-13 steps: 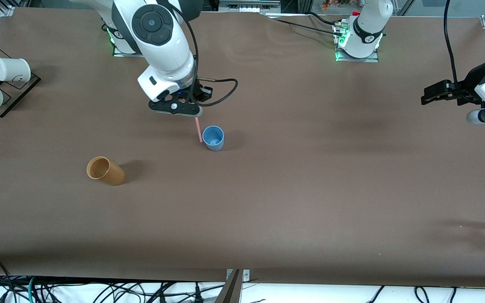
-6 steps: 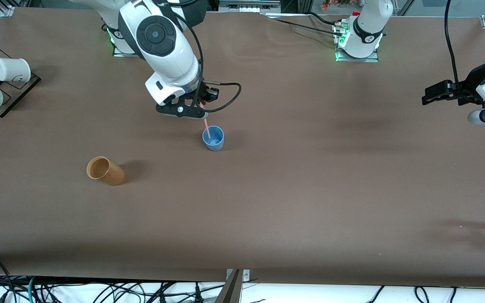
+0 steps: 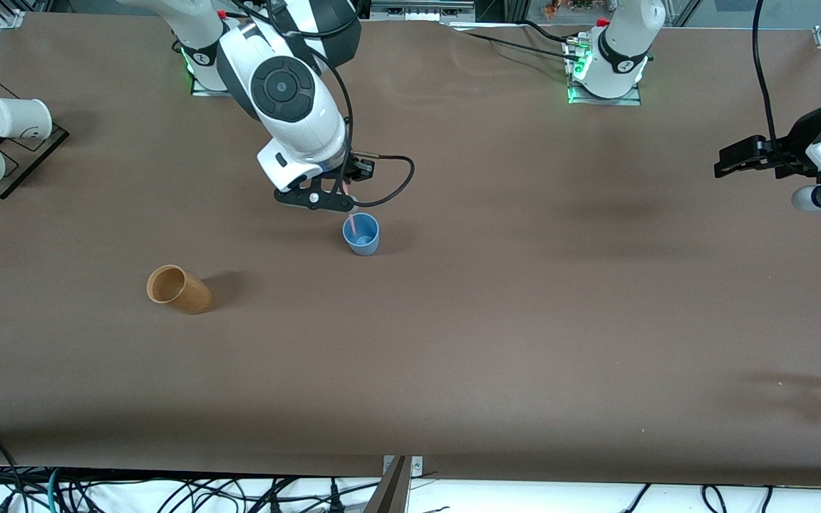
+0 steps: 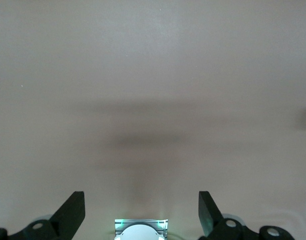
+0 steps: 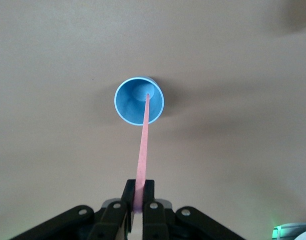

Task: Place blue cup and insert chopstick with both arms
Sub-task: 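Lower the chopstick into the blue cup with the right gripper, then open the right gripper and release the chopstick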

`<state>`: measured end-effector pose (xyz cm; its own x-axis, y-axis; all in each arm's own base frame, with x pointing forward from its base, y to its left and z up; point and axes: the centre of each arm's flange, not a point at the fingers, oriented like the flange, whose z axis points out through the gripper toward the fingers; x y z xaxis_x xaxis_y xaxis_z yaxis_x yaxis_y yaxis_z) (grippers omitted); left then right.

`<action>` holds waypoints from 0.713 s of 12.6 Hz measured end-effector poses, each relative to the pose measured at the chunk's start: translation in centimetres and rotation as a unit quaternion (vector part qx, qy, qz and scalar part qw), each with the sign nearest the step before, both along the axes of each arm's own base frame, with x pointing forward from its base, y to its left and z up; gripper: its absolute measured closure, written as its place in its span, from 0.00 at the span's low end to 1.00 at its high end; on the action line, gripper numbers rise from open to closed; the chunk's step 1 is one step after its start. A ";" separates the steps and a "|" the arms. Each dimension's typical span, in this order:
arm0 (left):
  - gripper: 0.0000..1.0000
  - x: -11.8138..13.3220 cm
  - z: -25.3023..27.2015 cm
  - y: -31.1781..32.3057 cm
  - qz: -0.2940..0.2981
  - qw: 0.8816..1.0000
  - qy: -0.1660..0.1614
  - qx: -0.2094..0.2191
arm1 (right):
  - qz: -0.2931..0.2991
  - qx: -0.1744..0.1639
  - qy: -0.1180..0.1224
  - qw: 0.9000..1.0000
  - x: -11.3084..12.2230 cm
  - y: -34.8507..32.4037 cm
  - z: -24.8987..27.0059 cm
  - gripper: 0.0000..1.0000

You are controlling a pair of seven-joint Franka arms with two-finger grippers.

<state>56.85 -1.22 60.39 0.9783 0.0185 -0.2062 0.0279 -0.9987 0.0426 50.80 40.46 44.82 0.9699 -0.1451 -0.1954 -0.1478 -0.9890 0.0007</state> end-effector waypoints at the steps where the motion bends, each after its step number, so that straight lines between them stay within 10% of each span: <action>1: 0.00 0.0 0.0 0.0 0.000 1.000 0.000 0.000 | 0.002 0.002 -0.003 1.000 0.0 0.2 0.0 0.90; 9: 0.00 0.0 0.0 0.0 0.000 1.000 0.000 0.000 | 0.044 0.033 -0.046 0.997 2.5 -1.1 2.5 0.09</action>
<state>56.86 -1.22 60.38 0.9783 0.0184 -0.2065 0.0278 -0.9987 0.0426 53.26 39.37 47.34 0.9926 -0.0489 -0.1109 -0.0574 -0.9956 -0.0744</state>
